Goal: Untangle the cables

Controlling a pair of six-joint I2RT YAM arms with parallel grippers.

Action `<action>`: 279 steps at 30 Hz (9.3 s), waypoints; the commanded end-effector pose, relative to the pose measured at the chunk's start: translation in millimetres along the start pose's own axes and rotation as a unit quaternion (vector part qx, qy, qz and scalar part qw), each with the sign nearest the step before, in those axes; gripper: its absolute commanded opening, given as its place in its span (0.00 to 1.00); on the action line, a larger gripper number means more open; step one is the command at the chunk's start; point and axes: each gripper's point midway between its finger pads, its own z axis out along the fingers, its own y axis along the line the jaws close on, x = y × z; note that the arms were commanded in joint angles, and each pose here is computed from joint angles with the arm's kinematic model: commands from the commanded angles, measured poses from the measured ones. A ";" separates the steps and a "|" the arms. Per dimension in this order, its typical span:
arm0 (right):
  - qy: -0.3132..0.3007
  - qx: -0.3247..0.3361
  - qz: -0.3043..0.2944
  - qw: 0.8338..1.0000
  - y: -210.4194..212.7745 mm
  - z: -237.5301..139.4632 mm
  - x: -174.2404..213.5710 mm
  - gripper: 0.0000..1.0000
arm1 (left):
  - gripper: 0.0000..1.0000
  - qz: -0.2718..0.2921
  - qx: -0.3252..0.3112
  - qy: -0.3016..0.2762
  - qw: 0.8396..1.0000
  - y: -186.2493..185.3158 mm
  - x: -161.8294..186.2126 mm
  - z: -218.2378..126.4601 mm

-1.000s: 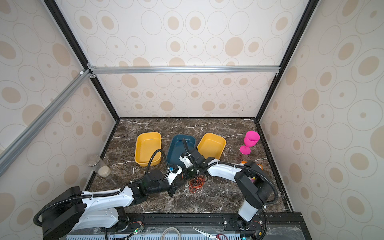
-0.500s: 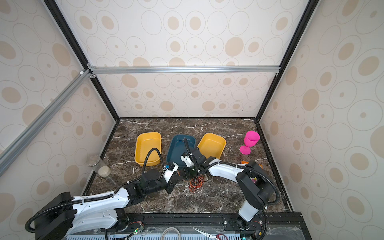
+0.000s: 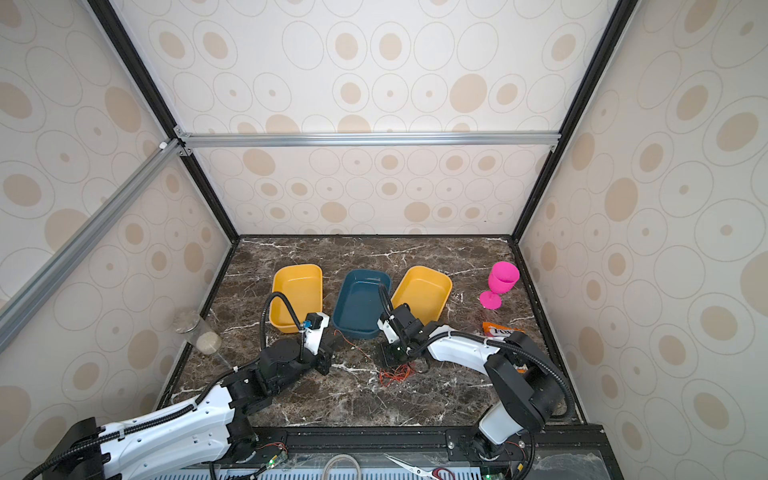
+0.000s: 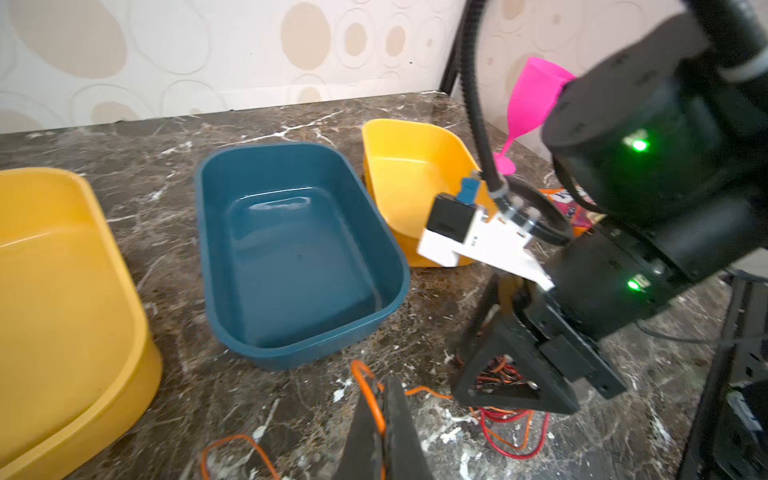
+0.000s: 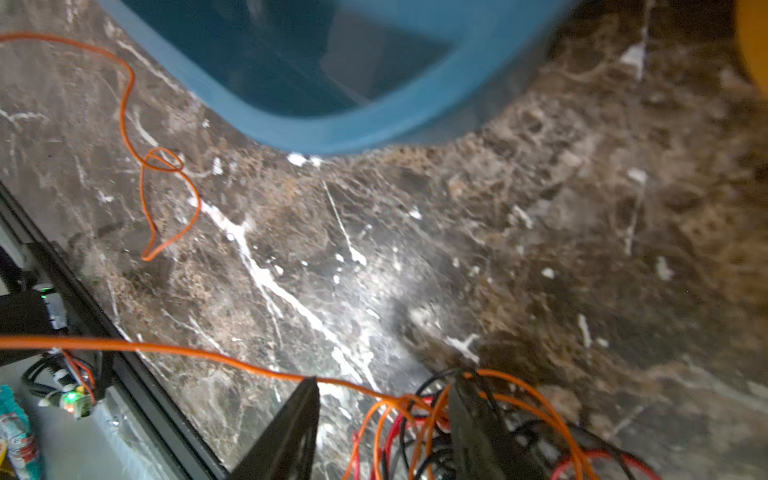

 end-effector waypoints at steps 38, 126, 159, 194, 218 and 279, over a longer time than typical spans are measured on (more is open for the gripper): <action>0.015 0.281 0.108 0.954 -121.3 -67.8 50.2 0.48 | 0.00 -0.087 -0.278 -0.070 0.954 129.7 -76.8 -87.5; -0.094 0.108 0.001 0.990 -40.1 -60.2 -13.3 0.66 | 0.00 0.024 -0.221 -0.047 0.974 175.0 -232.9 0.6; -0.098 0.117 0.004 0.988 -47.5 -57.4 -8.9 0.66 | 0.56 -0.099 -0.311 0.186 0.927 248.1 -57.3 64.3; -0.031 0.226 0.112 0.967 -94.7 -75.1 46.5 0.66 | 0.68 -0.108 0.016 0.161 0.981 19.5 -21.0 67.2; -0.022 0.079 0.084 0.993 -50.9 -14.1 28.3 0.20 | 0.67 -0.092 0.179 0.258 0.945 -68.2 86.8 64.0; -0.002 0.222 0.063 0.973 -91.3 -34.2 47.3 0.23 | 0.00 -0.044 0.040 0.173 0.983 -25.0 33.2 55.1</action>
